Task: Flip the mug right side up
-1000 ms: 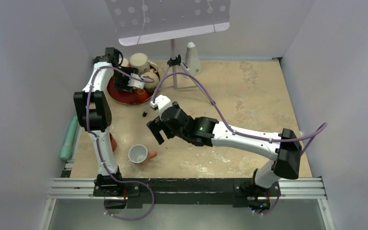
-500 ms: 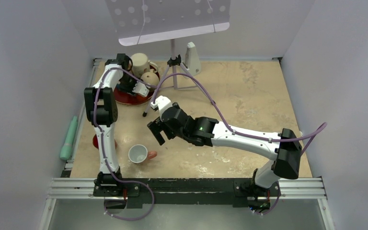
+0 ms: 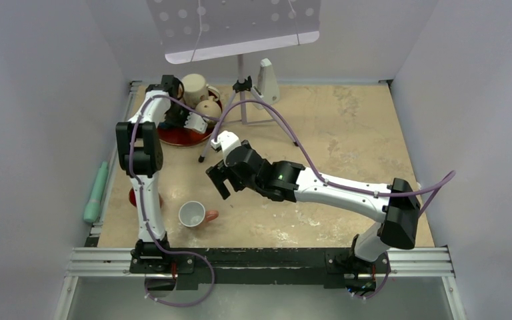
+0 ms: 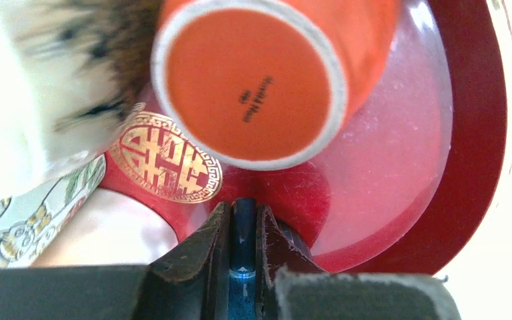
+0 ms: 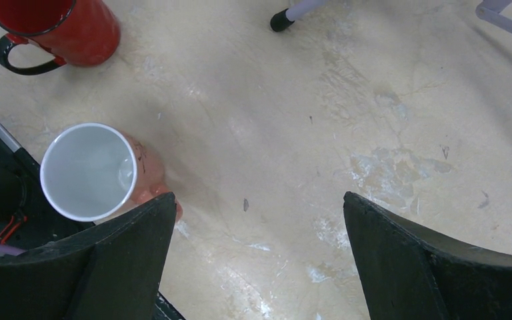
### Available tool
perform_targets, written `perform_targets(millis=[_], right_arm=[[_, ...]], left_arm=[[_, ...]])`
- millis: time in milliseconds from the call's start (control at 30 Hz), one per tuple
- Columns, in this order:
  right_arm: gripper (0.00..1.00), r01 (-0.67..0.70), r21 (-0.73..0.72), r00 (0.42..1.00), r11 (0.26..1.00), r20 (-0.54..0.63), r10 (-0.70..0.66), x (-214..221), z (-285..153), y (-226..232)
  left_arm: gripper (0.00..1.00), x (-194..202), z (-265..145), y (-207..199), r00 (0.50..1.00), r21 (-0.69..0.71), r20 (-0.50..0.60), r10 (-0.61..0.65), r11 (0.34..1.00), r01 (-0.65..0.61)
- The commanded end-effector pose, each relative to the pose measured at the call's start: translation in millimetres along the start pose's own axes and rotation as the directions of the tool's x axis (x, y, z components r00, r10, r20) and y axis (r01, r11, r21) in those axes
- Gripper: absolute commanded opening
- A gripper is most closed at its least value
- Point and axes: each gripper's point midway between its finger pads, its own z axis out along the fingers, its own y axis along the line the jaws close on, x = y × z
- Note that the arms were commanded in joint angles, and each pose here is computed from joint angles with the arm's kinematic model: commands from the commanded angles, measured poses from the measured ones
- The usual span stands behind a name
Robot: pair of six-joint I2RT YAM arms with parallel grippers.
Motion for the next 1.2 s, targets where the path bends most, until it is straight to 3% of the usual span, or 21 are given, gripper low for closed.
perform_targets(millis=[0,133,300,400,533,700,800,1000,1167], right_arm=[[0.99,-0.062,-0.024,0.99,0.998,0.123,0.065,-35.9,-12.3,-0.7],[0.99,-0.097,-0.07,0.982,0.993,0.155,0.107,-41.5,-10.4,6.7],[0.99,-0.124,-0.134,0.972,0.983,0.185,0.148,-49.5,-9.8,13.4],[0.99,-0.155,-0.186,0.963,0.97,0.192,0.19,-47.4,-9.8,15.4],[0.99,-0.22,-0.29,0.932,0.931,0.219,0.289,-55.6,-12.5,17.7],[0.99,-0.325,-0.423,0.856,0.846,0.249,0.453,-86.2,-12.7,10.2],[0.99,-0.325,-0.516,0.829,0.793,0.249,0.501,-104.6,-13.3,14.5],[0.99,-0.364,-0.578,0.818,0.731,0.177,0.548,-98.5,9.3,12.4],[0.99,-0.387,-0.644,0.807,0.66,0.11,0.58,-95.7,30.3,14.0]], left_arm=[[0.0,-1.3,-66.0,34.3,0.989,-0.257,0.001,-0.15,0.955,0.146],[0.0,-13.9,-99.7,29.2,0.93,-0.323,0.108,-0.352,0.872,0.368],[0.0,-28.1,-130.4,7.7,0.77,-0.285,0.273,-0.577,0.716,0.637],[0.0,-32.8,-142.5,-6.9,0.627,-0.234,0.345,-0.699,0.582,0.779],[0.0,-62.2,-160.9,-29.6,0.365,-0.081,0.457,-0.811,0.371,0.925],[0.0,-119.4,-196.5,-46.4,0.075,0.171,0.565,-0.822,0.206,0.963],[0.0,-150.8,-215.4,-52.6,-0.068,0.324,0.594,-0.801,0.161,0.932],[0.0,-189.6,-246.8,-59.4,-0.237,0.522,0.585,-0.776,0.136,0.842],[0.0,-209.1,-260.2,-61.4,-0.32,0.617,0.565,-0.76,0.132,0.776]])
